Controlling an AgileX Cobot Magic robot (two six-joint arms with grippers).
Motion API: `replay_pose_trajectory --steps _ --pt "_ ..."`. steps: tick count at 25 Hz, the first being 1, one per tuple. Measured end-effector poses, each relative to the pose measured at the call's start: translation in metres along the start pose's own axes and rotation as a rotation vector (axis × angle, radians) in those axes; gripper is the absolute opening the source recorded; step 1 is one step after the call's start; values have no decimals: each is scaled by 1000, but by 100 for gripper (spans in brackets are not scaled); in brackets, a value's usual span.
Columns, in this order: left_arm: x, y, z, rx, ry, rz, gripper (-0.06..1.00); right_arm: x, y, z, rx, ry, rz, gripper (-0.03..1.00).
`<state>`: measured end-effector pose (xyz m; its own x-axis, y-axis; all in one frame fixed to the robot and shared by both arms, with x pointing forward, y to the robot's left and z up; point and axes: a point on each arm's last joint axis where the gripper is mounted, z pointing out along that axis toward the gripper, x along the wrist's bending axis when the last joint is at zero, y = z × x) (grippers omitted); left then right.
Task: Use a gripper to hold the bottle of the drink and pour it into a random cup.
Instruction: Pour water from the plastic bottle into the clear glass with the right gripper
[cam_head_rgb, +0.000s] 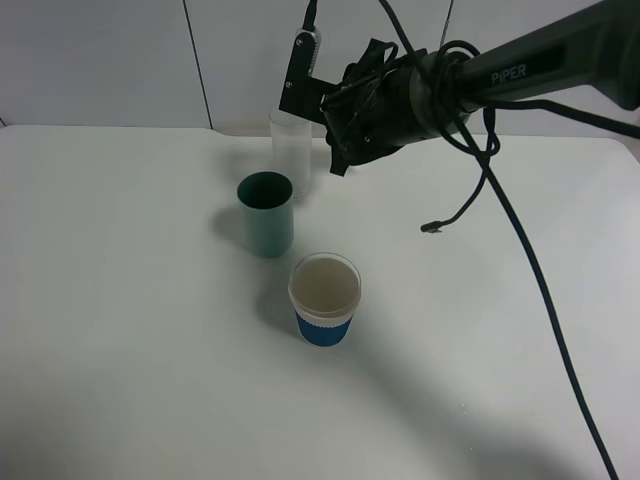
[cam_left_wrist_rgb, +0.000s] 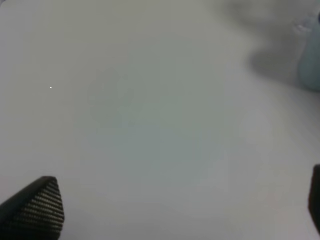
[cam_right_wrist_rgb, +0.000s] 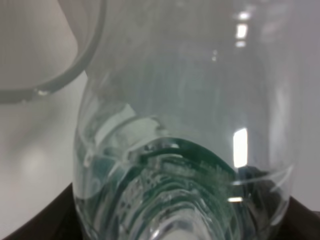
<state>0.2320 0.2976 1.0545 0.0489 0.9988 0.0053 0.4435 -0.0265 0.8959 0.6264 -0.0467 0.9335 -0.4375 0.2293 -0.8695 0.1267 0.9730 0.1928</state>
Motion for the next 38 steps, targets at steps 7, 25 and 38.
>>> replay_pose_trajectory --steps 7,25,38 --pt "0 0 0 0 0 0 99 -1 1 -2 0 -6 -24 56" --pt "0 0 0 0 0 0 99 -6 3 -8 36 -56 -156 56" --pt "0 0 0 0 0 0 99 -10 -1 -9 83 -95 -203 56"
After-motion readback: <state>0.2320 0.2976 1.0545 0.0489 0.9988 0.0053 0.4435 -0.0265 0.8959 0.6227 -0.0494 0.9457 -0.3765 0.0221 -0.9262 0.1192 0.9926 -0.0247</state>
